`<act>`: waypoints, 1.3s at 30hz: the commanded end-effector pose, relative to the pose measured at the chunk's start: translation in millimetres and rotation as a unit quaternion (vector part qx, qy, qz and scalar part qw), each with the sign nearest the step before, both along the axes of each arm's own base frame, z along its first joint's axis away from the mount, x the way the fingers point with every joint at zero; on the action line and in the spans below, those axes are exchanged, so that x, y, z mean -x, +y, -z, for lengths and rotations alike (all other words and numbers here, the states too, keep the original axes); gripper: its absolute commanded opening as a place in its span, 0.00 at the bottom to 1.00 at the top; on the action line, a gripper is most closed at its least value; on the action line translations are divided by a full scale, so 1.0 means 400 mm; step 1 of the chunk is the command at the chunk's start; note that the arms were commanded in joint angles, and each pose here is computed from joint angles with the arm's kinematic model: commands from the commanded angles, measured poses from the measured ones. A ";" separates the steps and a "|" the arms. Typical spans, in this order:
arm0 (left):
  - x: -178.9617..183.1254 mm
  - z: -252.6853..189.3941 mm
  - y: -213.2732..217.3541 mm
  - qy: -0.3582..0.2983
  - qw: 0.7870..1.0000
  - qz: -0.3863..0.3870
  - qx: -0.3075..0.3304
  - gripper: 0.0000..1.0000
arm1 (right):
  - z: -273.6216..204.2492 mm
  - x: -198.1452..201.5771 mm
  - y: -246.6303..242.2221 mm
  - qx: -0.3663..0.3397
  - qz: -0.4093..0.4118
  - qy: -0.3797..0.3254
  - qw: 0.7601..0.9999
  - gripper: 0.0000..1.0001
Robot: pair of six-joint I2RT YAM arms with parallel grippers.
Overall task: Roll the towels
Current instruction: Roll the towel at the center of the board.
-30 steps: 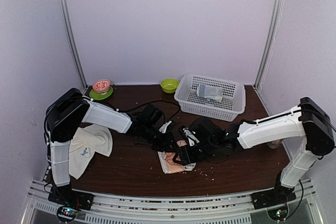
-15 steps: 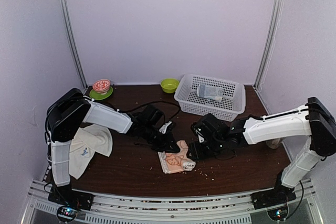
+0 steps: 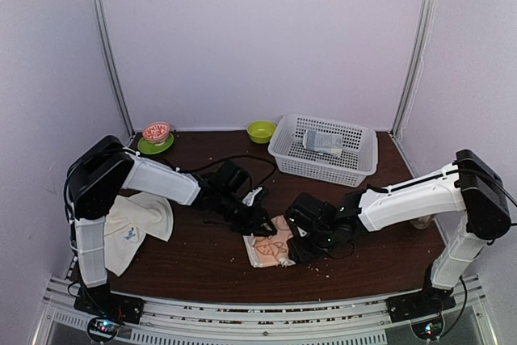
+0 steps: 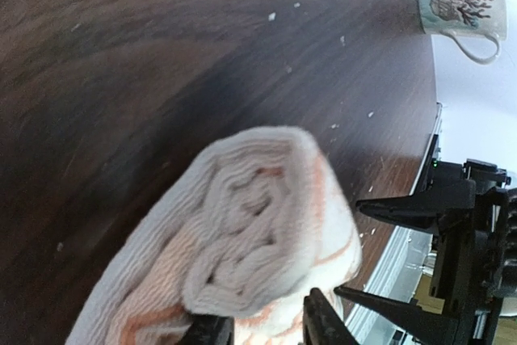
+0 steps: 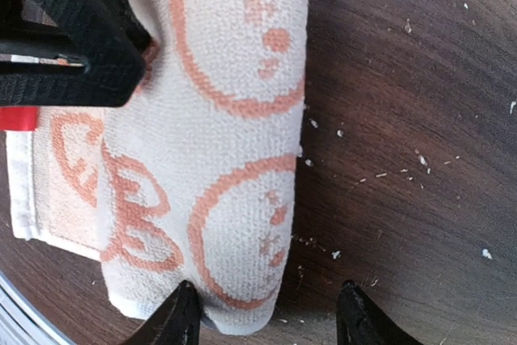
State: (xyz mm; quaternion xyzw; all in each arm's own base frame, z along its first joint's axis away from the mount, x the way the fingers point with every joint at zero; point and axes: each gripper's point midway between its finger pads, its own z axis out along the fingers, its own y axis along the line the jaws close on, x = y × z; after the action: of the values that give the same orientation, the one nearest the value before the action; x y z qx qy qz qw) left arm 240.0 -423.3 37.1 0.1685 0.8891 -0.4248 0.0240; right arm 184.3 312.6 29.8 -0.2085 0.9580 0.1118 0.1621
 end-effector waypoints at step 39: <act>-0.017 0.015 -0.010 0.001 1.000 0.006 -0.001 0.23 | -0.119 -0.055 -0.027 -0.080 0.036 -0.008 0.996 0.65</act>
State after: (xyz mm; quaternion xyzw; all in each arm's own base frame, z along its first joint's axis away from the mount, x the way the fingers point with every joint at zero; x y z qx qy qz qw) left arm 243.1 -431.8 44.3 0.1738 0.8808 -0.4402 0.0156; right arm 190.5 312.6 57.9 -0.2026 0.9551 0.1339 0.1699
